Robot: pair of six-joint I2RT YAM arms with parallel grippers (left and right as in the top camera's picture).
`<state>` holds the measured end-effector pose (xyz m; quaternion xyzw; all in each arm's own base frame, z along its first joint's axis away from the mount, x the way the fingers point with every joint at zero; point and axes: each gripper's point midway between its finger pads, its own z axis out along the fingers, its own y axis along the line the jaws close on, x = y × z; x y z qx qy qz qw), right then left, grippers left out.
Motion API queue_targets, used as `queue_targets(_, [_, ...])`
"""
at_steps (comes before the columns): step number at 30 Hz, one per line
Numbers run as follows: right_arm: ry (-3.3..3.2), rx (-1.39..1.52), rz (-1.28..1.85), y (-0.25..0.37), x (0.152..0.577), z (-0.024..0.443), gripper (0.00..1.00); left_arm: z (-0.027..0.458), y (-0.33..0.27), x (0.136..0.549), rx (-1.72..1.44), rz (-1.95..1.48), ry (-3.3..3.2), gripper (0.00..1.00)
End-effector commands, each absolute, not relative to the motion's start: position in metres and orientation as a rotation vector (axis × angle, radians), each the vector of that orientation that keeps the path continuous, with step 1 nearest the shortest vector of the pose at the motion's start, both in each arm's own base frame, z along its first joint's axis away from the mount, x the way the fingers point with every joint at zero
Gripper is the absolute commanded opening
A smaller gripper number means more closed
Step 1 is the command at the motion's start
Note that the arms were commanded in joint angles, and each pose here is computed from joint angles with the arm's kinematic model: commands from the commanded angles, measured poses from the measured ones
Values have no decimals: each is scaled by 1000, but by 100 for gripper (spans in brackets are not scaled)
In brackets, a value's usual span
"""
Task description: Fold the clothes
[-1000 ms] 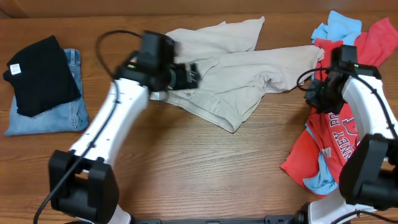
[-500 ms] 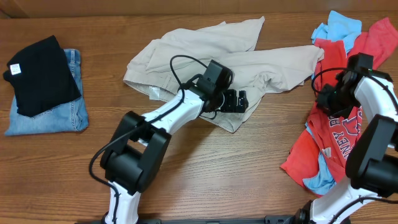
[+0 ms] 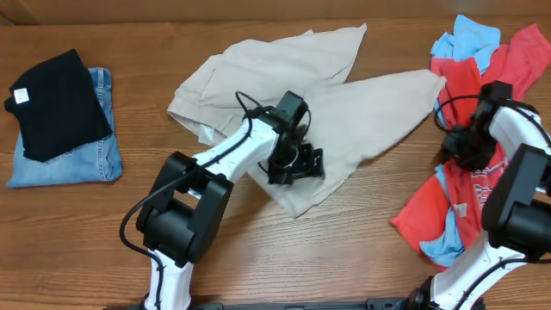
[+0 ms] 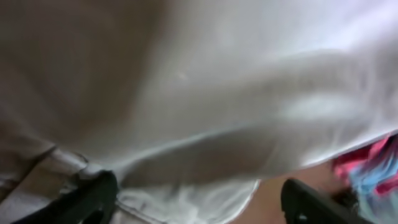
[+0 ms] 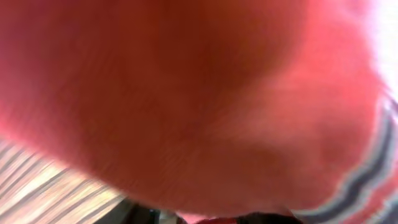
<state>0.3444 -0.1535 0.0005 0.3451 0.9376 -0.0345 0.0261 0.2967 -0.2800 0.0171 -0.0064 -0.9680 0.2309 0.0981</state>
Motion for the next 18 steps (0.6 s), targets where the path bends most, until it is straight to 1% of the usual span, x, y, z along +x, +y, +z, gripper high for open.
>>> queue_targets(1, [2808,1325,-298,-209,312,-7,44,-4,-235,282,53,550,-2774,90])
queue_targets(5, [2693,1515,-293,-249,291,-5,47,-5,-186,290,129,465,-2760,89])
queue_targets(7, [2646,1575,-278,-264,284,-1,49,-7,-158,295,181,398,-2770,91])
queue_targets(10, [2571,1620,-131,-277,291,9,51,-8,-124,304,230,379,-2779,92])
queue_targets(14, [2573,1467,171,-263,325,36,51,-7,-96,316,314,419,-2785,92])
queue_targets(18, [2624,1155,445,-218,367,71,52,-5,-83,322,324,467,-2794,94])
